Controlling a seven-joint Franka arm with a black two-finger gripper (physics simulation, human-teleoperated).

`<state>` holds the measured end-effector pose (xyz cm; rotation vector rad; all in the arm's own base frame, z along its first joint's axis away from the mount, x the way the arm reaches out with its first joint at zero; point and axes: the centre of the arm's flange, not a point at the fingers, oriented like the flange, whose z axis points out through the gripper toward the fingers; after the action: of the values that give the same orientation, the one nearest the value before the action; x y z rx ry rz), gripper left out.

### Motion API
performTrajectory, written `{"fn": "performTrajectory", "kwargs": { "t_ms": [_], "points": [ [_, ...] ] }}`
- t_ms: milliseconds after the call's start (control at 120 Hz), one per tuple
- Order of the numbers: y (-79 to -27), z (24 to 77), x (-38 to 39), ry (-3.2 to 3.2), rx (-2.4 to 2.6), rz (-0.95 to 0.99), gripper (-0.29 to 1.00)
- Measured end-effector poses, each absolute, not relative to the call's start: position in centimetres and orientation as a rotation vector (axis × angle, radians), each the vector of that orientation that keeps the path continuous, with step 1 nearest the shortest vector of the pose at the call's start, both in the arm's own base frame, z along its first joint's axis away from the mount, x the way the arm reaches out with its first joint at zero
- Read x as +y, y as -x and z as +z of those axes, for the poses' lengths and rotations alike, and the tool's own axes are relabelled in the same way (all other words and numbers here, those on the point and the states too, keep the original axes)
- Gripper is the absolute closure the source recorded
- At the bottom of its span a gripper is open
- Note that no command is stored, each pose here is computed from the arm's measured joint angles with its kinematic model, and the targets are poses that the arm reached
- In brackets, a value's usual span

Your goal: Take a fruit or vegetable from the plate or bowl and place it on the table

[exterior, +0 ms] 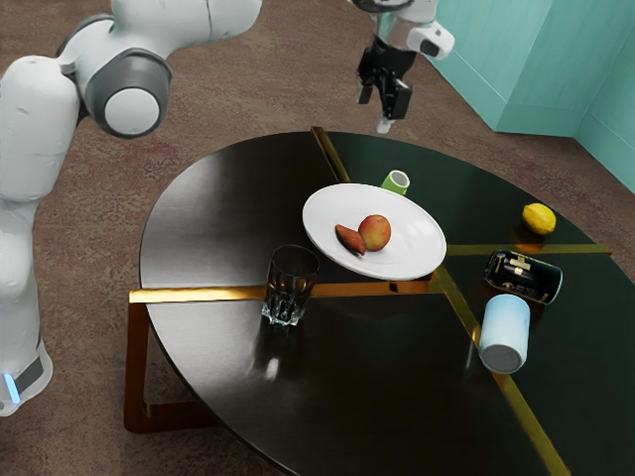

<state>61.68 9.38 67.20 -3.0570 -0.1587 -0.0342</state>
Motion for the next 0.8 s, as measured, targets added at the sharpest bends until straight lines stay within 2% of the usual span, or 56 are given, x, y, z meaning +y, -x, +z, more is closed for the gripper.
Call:
{"fn": "performTrajectory", "kwargs": {
  "t_ms": [208, 442, 800],
  "points": [
    [-63.7, 64.5, 9.8, 3.054, -0.157, -0.032, 0.0],
    [-65.3, 57.2, 8.9, 3.064, -0.117, 0.085, 0.0],
    [-67.3, 50.8, 5.8, 3.105, -0.041, 0.122, 0.0]
  ]
}}
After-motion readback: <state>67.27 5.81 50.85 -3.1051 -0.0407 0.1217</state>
